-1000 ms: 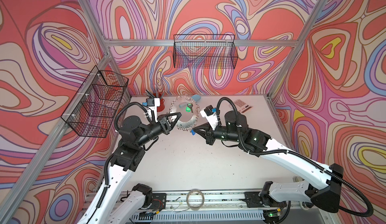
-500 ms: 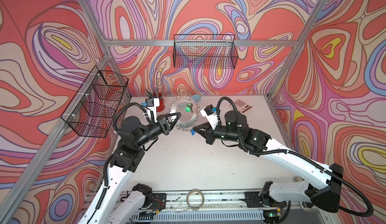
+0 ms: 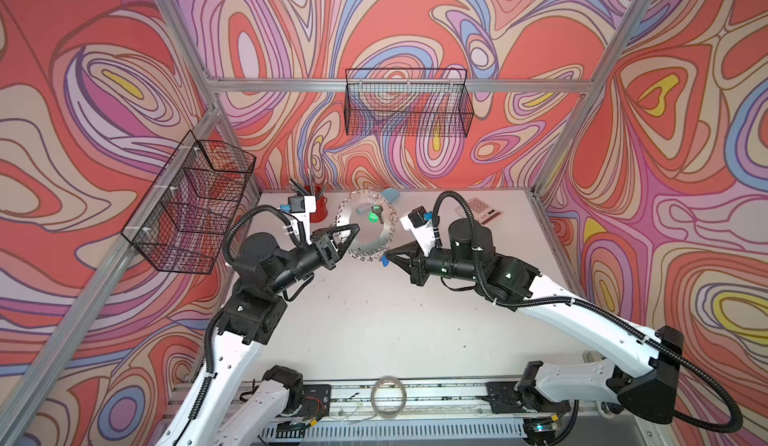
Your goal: Put the keys on the keyring
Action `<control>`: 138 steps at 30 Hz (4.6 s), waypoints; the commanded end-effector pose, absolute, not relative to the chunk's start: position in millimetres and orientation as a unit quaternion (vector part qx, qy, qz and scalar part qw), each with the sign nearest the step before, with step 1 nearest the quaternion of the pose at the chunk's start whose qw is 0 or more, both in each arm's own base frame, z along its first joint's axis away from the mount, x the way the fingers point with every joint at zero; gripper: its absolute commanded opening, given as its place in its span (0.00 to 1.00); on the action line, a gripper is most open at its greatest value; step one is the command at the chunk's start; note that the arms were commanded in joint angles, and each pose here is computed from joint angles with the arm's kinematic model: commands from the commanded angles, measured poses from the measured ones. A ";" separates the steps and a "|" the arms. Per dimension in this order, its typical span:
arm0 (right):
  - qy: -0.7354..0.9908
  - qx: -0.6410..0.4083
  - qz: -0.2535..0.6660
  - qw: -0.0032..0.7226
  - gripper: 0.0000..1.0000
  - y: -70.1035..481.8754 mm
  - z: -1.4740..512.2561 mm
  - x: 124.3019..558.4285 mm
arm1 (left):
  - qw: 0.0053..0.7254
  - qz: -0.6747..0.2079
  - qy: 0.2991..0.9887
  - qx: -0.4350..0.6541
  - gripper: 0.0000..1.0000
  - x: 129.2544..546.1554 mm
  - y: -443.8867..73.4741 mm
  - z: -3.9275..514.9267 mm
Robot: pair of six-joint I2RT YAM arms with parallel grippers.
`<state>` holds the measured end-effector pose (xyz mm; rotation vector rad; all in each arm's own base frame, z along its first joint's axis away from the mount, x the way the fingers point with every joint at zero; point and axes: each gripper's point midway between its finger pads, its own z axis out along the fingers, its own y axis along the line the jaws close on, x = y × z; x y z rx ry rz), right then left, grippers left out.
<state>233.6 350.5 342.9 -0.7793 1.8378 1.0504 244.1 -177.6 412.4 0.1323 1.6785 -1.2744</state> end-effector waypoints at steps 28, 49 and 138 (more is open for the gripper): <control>0.715 -0.299 0.500 0.388 0.00 346.3 330.0 232.8 | 0.513 -0.543 0.662 0.062 0.00 237.2 -176.3 433.2; 0.662 -0.296 0.587 0.360 0.00 349.7 328.1 222.2 | 0.497 -0.598 0.628 0.028 0.00 244.5 -177.8 437.9; 0.698 -0.368 0.384 0.480 0.25 362.6 346.0 263.0 | 0.491 -0.591 0.639 -0.043 0.00 261.4 -163.6 429.6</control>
